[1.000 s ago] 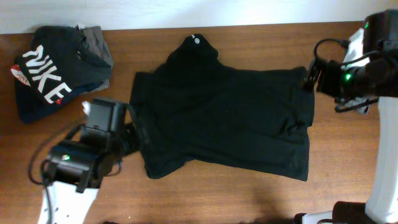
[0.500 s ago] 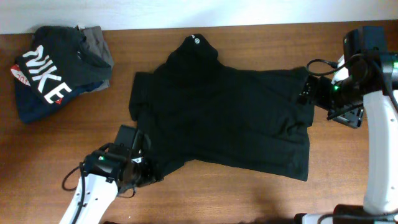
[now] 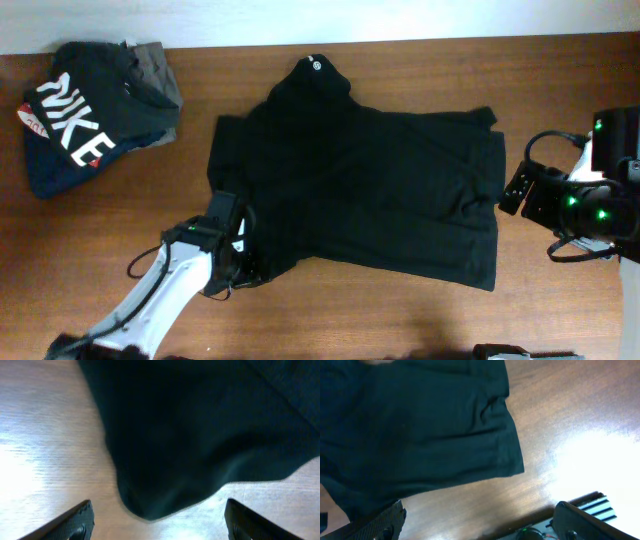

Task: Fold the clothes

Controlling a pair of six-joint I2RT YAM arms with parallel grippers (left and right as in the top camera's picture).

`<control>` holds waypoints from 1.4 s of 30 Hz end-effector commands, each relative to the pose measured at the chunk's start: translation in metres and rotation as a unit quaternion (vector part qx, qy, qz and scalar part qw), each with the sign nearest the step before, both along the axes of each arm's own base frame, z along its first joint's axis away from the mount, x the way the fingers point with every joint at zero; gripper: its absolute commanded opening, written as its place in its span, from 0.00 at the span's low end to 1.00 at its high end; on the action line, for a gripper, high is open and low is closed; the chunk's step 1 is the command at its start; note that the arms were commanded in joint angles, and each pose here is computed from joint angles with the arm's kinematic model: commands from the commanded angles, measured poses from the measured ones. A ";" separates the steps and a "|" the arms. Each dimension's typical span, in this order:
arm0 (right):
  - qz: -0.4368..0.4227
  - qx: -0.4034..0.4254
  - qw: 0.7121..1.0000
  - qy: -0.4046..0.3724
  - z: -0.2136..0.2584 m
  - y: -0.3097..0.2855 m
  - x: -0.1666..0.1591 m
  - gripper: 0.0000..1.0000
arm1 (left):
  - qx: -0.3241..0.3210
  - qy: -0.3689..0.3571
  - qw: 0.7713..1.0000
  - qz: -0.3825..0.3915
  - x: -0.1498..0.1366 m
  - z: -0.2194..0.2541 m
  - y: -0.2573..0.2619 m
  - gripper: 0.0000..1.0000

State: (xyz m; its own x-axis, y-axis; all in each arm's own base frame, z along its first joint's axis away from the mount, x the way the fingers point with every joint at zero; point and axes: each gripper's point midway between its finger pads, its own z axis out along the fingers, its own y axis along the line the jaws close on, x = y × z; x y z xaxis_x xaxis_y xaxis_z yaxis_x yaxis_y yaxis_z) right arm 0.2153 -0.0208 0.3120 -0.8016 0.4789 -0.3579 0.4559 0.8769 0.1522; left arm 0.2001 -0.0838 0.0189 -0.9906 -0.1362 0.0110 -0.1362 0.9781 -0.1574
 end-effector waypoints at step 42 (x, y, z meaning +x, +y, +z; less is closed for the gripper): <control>-0.384 0.121 0.889 0.218 -0.250 0.019 -0.053 0.99 | -0.047 0.003 0.999 0.008 0.014 0.000 -0.020 0.01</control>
